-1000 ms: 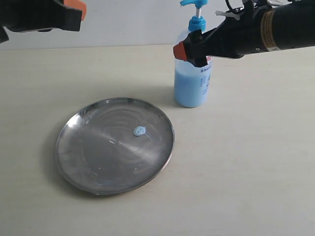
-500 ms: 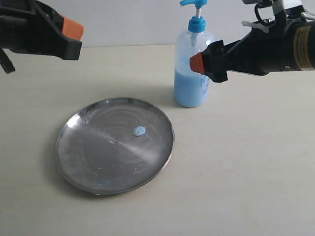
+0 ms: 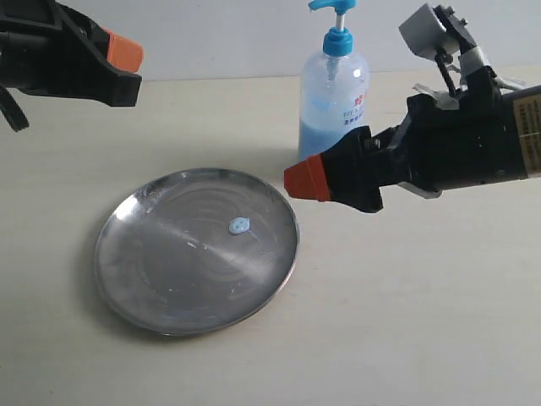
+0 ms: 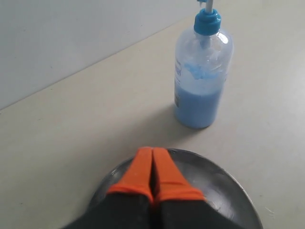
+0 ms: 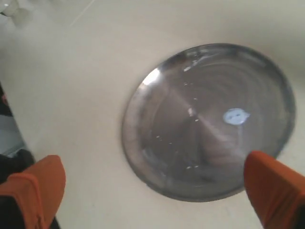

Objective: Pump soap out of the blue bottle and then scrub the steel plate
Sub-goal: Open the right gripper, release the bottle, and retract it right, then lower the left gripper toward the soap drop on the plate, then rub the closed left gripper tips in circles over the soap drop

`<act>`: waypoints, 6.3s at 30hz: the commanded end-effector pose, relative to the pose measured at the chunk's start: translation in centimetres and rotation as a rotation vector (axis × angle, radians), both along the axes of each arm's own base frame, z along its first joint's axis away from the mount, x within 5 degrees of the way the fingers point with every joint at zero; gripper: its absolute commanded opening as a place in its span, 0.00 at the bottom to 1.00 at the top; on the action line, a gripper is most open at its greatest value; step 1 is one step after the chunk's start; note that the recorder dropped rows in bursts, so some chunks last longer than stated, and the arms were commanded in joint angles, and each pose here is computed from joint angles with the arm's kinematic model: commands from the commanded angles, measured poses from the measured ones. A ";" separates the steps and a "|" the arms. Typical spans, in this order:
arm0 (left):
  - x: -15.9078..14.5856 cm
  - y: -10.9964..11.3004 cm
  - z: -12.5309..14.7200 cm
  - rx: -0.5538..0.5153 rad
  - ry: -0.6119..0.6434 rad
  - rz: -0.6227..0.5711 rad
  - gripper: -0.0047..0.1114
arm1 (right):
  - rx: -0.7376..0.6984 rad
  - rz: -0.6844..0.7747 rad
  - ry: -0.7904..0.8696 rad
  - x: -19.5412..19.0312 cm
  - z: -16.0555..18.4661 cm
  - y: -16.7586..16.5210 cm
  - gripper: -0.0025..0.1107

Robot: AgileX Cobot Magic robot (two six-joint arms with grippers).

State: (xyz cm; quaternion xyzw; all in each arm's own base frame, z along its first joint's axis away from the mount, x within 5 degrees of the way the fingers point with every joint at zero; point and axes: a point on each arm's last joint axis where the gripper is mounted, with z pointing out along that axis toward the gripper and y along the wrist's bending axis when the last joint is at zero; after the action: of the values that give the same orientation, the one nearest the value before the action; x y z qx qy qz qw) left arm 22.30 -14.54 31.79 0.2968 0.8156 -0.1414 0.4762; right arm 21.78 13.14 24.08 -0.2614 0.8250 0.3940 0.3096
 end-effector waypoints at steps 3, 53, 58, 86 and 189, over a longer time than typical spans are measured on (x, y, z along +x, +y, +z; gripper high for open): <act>-0.2 0.0 0.2 -0.022 0.001 0.003 0.04 | 0.120 0.158 0.118 -1.9 0.8 0.7 0.82; -0.2 -0.2 0.3 -0.081 0.028 0.022 0.04 | -1.043 -0.259 0.186 0.8 -5.9 -8.1 0.43; -0.2 -0.2 0.3 -0.079 0.030 0.021 0.04 | -0.863 -0.270 0.193 0.9 -4.0 -6.7 0.43; -0.7 -0.5 -0.1 -0.125 0.126 0.021 0.04 | -0.334 -0.476 -0.456 -8.7 7.6 -8.1 0.17; 11.7 -8.9 -22.0 0.405 0.910 -0.064 0.04 | -0.124 -0.613 -0.827 -16.0 7.9 -10.7 0.02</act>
State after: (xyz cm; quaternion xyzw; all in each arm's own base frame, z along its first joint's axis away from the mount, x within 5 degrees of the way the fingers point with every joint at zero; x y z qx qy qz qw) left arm 34.88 -23.86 10.68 0.3033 0.9435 -0.1249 0.0466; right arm 5.90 2.55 31.88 -0.1627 0.7013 0.1010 0.6867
